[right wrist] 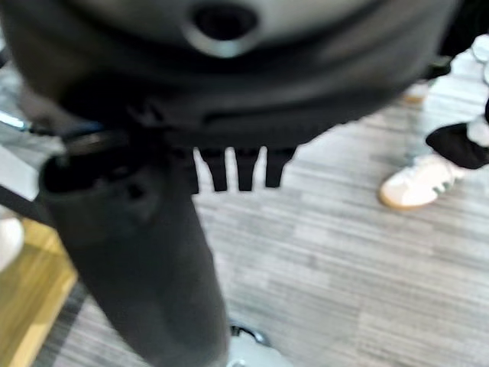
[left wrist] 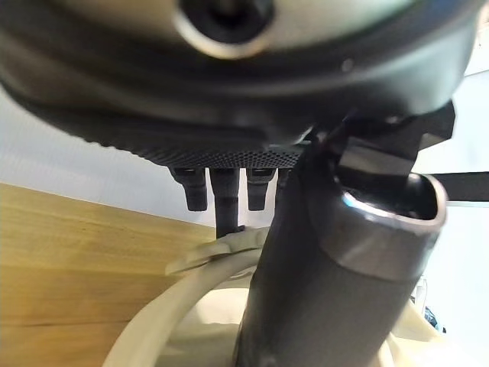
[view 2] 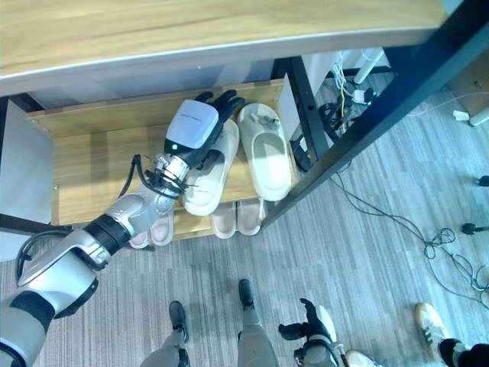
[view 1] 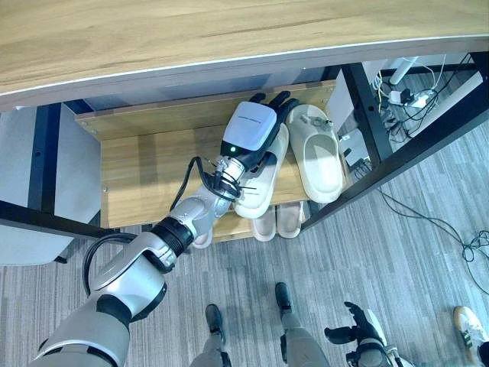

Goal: Arrange the slippers neatly on the shoe rack.

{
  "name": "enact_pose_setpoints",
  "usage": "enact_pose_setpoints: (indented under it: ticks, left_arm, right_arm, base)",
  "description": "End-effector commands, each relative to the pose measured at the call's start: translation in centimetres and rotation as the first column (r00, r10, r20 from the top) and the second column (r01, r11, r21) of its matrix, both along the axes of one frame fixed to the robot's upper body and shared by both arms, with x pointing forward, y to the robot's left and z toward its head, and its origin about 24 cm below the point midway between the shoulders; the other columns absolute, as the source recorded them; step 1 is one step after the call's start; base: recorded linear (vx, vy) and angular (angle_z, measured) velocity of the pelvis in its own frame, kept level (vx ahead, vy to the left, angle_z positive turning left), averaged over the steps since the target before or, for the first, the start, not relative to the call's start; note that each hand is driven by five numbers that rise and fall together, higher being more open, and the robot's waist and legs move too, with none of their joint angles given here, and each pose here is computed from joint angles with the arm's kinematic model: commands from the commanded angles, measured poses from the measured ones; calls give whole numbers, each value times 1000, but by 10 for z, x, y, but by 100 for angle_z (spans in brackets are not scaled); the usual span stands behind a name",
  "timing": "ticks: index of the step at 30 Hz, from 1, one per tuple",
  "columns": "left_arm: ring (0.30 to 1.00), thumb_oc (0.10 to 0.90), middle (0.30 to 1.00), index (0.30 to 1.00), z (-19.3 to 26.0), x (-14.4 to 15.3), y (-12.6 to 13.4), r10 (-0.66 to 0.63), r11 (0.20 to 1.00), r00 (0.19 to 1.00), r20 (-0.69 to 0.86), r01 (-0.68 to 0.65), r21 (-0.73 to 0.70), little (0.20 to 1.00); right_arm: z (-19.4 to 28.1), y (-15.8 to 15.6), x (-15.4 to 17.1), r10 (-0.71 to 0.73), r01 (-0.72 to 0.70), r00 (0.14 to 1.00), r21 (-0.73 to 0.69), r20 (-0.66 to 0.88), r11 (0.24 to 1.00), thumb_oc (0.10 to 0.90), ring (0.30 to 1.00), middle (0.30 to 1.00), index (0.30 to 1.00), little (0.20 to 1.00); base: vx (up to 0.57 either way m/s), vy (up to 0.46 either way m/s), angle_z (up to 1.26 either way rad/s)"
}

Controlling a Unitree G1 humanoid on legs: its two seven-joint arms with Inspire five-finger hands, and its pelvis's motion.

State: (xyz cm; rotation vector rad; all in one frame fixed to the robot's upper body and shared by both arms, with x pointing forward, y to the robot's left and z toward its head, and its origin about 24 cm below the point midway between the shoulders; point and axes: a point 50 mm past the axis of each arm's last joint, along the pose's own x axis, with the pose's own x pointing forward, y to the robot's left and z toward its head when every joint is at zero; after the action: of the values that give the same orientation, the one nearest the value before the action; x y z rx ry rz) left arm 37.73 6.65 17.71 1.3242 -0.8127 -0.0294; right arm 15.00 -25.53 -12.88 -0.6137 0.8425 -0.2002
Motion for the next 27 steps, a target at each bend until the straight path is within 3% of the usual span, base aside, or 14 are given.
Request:
enact_pose_setpoints:
  ticks: [1, 27]
  left_arm:
    - [900, 800, 900, 900, 40, 6, 3, 12, 989, 997, 81, 0, -151, 900]
    - [900, 800, 900, 900, -18, -3, 29, 17, 972, 991, -129, -46, -232, 900]
  right_arm:
    - [0, -17, -12, -62, 62, 998, -35, -26, 997, 800, 900, 900, 900, 900]
    - [-12, -7, -29, -106, 108, 987, 11, -118, 994, 800, 900, 900, 900, 900]
  base:
    - [0, 0, 0]
    - [6, -2, 0]
